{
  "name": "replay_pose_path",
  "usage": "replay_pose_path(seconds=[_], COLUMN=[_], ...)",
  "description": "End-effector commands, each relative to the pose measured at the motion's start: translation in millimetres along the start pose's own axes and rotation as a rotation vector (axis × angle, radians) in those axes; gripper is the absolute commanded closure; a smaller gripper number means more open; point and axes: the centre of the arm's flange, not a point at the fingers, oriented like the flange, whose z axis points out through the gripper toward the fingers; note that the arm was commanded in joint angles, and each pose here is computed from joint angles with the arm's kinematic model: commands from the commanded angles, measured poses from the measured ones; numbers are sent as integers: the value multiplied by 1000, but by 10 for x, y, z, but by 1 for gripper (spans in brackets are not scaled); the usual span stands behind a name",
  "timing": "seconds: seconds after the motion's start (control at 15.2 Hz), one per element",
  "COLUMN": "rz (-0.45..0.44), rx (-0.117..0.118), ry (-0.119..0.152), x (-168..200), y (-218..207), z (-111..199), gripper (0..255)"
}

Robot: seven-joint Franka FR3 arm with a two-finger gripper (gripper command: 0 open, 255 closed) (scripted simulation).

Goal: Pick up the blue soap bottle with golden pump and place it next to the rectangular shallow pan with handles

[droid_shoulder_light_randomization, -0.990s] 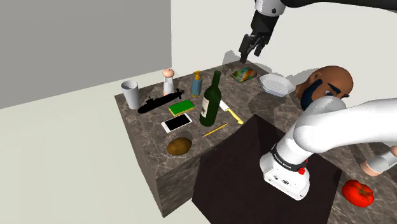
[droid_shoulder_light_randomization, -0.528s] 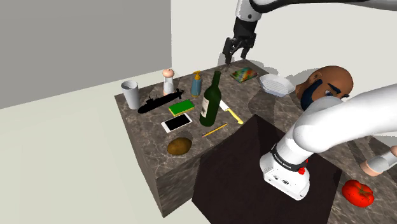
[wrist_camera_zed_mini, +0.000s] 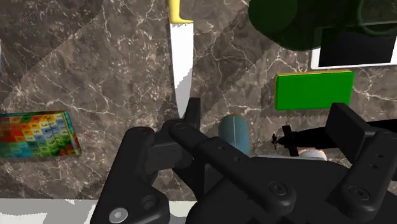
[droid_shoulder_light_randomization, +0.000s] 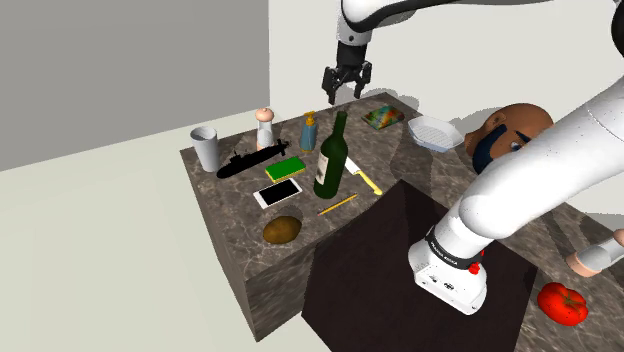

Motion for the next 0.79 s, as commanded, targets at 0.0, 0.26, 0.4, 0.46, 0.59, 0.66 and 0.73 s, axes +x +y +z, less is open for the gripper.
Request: replay_pose_path(seconds=[0.0, 0.26, 0.4, 0.46, 0.59, 0.66, 0.73], rz=[35, 102, 136, 153, 186, 203, 220], rx=[3, 9, 12, 14, 17, 18, 19], ry=[-20, -58, -78, -87, -107, -116, -126], x=[274, 766, 1008, 1128, 1365, 1482, 1598], y=[-51, -74, -74, -72, -60, -52, -42], z=[164, 466, 624, 705, 870, 954, 1039], gripper=[0, 0, 0, 0, 0, 0, 0])
